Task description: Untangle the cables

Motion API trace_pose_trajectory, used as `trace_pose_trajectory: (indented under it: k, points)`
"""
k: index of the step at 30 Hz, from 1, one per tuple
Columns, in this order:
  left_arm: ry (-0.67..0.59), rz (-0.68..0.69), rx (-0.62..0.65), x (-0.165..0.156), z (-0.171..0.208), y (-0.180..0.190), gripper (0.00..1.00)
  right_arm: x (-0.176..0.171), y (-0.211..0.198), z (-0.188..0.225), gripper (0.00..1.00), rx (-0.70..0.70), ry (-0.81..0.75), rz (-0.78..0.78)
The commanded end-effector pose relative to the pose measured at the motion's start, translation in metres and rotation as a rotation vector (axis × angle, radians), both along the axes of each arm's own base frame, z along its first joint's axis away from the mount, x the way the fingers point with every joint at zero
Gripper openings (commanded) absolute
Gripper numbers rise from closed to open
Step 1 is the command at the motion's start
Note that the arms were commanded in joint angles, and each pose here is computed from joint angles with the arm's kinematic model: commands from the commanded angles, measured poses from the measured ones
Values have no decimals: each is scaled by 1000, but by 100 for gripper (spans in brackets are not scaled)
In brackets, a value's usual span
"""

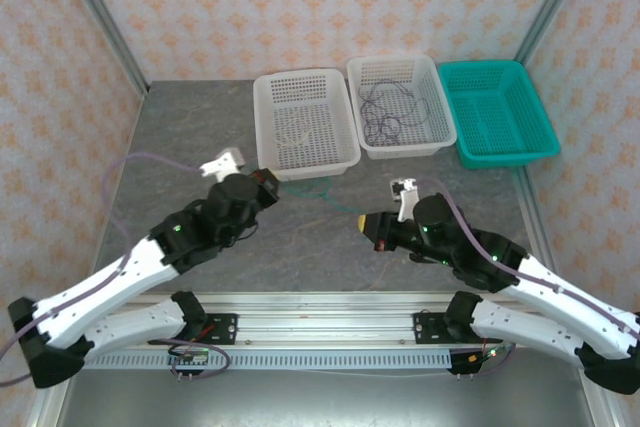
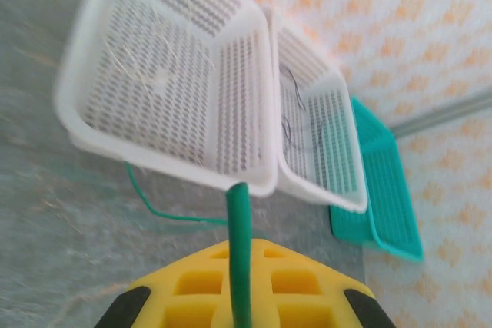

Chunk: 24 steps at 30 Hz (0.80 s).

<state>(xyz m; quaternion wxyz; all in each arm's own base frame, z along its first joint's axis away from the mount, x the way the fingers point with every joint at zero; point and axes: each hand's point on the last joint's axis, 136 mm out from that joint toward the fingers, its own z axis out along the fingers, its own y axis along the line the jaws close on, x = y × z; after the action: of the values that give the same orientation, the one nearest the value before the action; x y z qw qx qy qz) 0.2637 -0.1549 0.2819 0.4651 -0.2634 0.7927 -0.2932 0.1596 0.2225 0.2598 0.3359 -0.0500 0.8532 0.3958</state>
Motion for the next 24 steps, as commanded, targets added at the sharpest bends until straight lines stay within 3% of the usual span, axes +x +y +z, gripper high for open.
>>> trace_pose_trajectory:
  k: [1,5,9,24]
  points:
    - [45,158,204,-15,-26,62,0,12,-40,-28,0,-151,-2,-177]
    - [35,222,242,-31,-25,93,0,29,-85,-33,0,-216,-21,-422]
    - [15,261,269,-42,-21,113,0,37,-112,-36,0,-236,-26,-553]
    - [-20,338,328,-59,-8,147,0,35,-186,-44,0,-269,-10,-838]
